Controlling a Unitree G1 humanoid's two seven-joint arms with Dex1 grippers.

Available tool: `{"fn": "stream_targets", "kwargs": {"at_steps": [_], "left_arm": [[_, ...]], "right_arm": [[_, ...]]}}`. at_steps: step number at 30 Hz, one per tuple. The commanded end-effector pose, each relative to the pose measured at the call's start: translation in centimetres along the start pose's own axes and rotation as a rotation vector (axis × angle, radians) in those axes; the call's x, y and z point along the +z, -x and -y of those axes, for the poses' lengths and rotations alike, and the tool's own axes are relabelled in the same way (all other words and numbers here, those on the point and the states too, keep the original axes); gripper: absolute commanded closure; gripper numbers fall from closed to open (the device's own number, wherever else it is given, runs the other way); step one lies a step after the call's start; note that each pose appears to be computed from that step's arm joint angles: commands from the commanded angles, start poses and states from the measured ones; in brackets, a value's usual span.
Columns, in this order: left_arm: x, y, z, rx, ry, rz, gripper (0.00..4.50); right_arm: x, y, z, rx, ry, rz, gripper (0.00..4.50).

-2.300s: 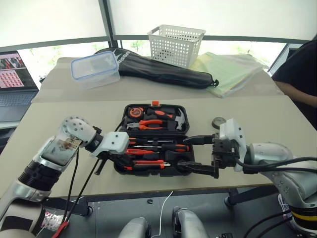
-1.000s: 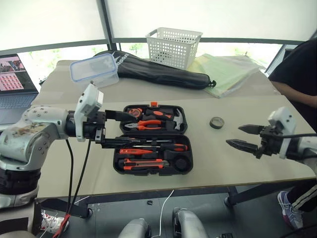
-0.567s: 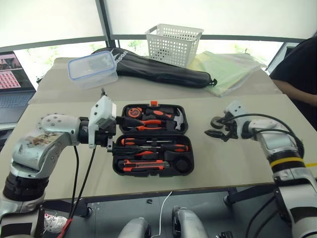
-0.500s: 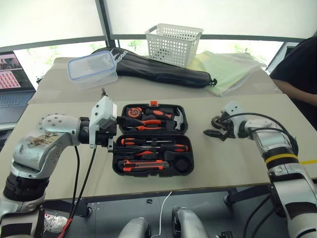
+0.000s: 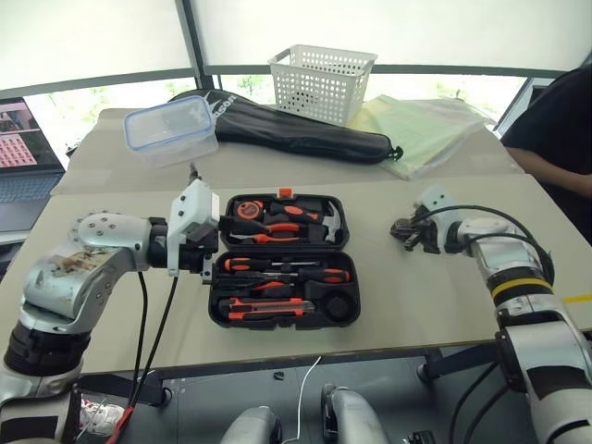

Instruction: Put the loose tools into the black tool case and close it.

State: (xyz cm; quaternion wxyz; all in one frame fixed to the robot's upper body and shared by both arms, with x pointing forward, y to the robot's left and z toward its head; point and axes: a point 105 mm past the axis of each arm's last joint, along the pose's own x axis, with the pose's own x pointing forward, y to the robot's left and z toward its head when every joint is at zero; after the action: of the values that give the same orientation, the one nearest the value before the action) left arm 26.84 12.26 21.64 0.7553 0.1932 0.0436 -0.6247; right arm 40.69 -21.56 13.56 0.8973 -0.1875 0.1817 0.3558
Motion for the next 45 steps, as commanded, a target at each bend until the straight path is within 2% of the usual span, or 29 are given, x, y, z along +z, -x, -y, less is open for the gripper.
{"fn": "stream_targets", "kwargs": {"at_steps": [1, 4, 7, 11, 19, 26, 30, 33, 37, 40, 45], "left_arm": [[-0.2, 0.2, 0.5, -0.03, -0.052, -0.037, 0.0], [-1.1, 0.2, 1.1, -0.063, -0.053, -0.071, 0.0], [-1.7, 0.2, 1.5, -0.086, -0.058, -0.09, 0.0], [-1.9, 0.1, 1.9, -0.111, -0.069, -0.104, 0.0], [-1.8, 0.0, 1.9, -0.117, -0.08, -0.103, 0.0], [-1.8, -0.1, 2.0, -0.117, -0.082, -0.098, 0.0], [-1.8, -0.1, 2.0, -0.113, -0.082, -0.098, 0.0], [-1.8, -0.1, 1.9, -0.11, -0.081, -0.099, 0.0], [-2.0, -0.1, 1.9, -0.106, -0.077, -0.101, 0.0], [-2.4, 0.3, 1.3, -0.064, -0.066, -0.112, 0.0], [-5.9, 3.5, -2.4, 0.21, 0.026, -0.197, 0.0]], "right_arm": [[5.8, 2.4, -4.7, 0.291, 0.098, 0.193, 4.42], [6.9, 4.0, -10.2, 0.511, 0.218, 0.207, 4.42], [6.6, 5.2, -14.5, 0.658, 0.308, 0.188, 4.42], [5.4, 5.1, -18.2, 0.743, 0.401, 0.144, 4.42], [3.4, 3.2, -19.2, 0.709, 0.412, 0.077, 4.42], [2.0, 2.3, -18.7, 0.668, 0.422, -0.001, 4.42], [1.9, 2.3, -19.0, 0.677, 0.425, -0.004, 3.34], [2.3, 2.6, -19.2, 0.687, 0.422, 0.009, 2.32], [3.7, 4.1, -19.5, 0.723, 0.385, 0.058, 0.95], [5.1, 4.9, -18.5, 0.688, 0.34, 0.1, 0.01], [6.2, 5.5, -13.4, 0.479, 0.199, 0.148, 0.01]]}}
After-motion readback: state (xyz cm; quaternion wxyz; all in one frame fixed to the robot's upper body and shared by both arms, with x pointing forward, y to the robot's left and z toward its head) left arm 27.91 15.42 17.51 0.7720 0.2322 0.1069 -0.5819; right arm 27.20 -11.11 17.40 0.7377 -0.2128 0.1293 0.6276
